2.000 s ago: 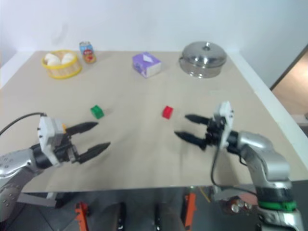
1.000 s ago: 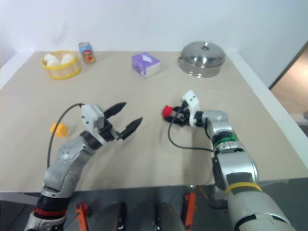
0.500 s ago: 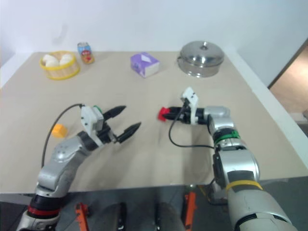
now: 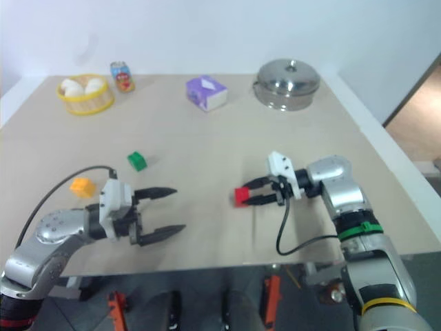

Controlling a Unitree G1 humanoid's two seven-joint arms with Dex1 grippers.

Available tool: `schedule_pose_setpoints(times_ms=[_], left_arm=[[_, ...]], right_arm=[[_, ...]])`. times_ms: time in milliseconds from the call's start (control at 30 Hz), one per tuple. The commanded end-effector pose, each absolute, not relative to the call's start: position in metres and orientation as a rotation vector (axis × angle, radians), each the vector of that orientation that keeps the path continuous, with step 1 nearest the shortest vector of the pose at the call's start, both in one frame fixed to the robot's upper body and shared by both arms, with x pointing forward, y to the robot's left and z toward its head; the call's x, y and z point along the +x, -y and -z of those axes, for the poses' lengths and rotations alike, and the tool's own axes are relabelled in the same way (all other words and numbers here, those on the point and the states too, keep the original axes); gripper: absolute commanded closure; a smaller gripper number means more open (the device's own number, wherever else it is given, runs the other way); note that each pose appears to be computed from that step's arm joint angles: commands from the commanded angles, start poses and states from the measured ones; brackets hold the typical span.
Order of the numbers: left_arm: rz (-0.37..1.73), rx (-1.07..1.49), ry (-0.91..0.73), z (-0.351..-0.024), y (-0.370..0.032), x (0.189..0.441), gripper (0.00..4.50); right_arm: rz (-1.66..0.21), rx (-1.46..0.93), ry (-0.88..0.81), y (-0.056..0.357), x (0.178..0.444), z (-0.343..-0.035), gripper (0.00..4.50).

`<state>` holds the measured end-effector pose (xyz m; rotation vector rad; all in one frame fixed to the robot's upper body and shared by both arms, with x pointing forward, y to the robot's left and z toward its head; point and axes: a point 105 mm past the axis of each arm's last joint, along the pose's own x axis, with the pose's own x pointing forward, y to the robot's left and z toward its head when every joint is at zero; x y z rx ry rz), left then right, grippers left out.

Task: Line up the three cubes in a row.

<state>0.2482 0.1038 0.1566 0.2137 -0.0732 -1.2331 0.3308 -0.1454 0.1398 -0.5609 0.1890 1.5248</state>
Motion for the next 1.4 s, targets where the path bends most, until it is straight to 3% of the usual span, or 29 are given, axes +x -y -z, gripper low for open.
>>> schedule_pose_setpoints(times_ms=[33,767,833,1033,1200,1400], left_arm=[[1.235,0.226,0.116,-0.165,-0.104,0.247,0.00],[1.202,0.206,0.133,-0.170,-0.100,0.249,0.00],[1.197,0.204,0.133,-0.170,-0.100,0.249,0.00],[1.126,0.184,0.141,-0.173,-0.108,0.259,0.00],[0.994,0.184,0.154,-0.185,-0.129,0.281,0.00],[0.838,0.193,0.137,-0.206,-0.175,0.322,0.00]], right_arm=[[-1.601,-0.595,-0.141,0.144,0.322,-0.148,3.30],[-1.637,-0.561,-0.201,0.144,0.324,-0.132,3.30],[-1.640,-0.551,-0.186,0.143,0.324,-0.136,2.24],[-1.654,-0.495,-0.120,0.137,0.321,-0.157,0.19],[-1.650,-0.381,0.020,0.121,0.319,-0.190,0.02],[-1.450,-0.251,0.167,0.089,0.342,-0.227,0.02]])
